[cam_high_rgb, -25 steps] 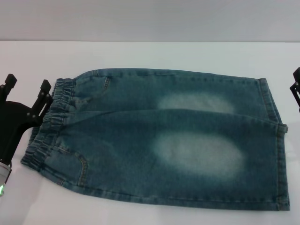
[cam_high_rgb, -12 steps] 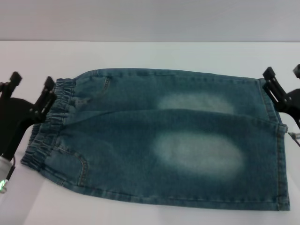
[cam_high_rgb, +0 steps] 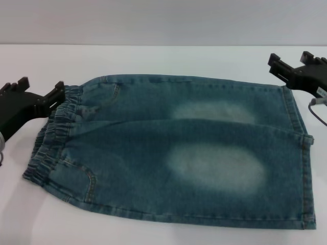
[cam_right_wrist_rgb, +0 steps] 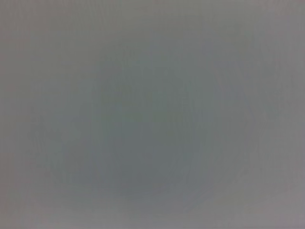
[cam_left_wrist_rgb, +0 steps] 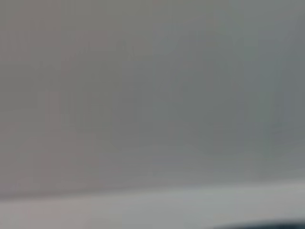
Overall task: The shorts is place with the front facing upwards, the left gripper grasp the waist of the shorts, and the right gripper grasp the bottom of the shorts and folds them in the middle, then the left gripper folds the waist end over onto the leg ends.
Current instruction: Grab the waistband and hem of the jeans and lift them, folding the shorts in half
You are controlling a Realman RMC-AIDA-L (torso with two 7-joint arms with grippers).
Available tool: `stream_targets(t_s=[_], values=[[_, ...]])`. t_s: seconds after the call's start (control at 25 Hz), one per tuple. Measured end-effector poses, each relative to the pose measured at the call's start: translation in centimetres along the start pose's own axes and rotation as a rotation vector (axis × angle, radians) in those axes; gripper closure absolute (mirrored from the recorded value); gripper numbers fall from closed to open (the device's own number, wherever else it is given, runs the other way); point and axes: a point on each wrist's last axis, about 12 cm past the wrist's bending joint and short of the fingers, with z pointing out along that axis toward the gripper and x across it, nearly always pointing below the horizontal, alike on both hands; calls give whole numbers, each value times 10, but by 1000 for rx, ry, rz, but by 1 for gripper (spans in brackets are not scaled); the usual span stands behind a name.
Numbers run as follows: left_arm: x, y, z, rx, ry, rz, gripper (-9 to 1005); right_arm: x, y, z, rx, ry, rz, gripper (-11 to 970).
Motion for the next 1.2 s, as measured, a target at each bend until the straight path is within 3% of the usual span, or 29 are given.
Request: stream_targets(t_s=[0.24, 0.44, 0.84, 1.2], values=[[-30, -2, -11, -60, 275, 71, 202, -49, 15, -15, 45, 185, -82, 192], [-38, -1, -16, -78, 406, 93, 203, -67, 22, -30, 28, 331, -113, 190], [-36, 14, -17, -96, 524, 78, 205, -57, -1, -44, 73, 453, 8, 189], [-17, 12, 1, -65, 671, 61, 206, -34, -6, -27, 76, 499, 64, 190]])
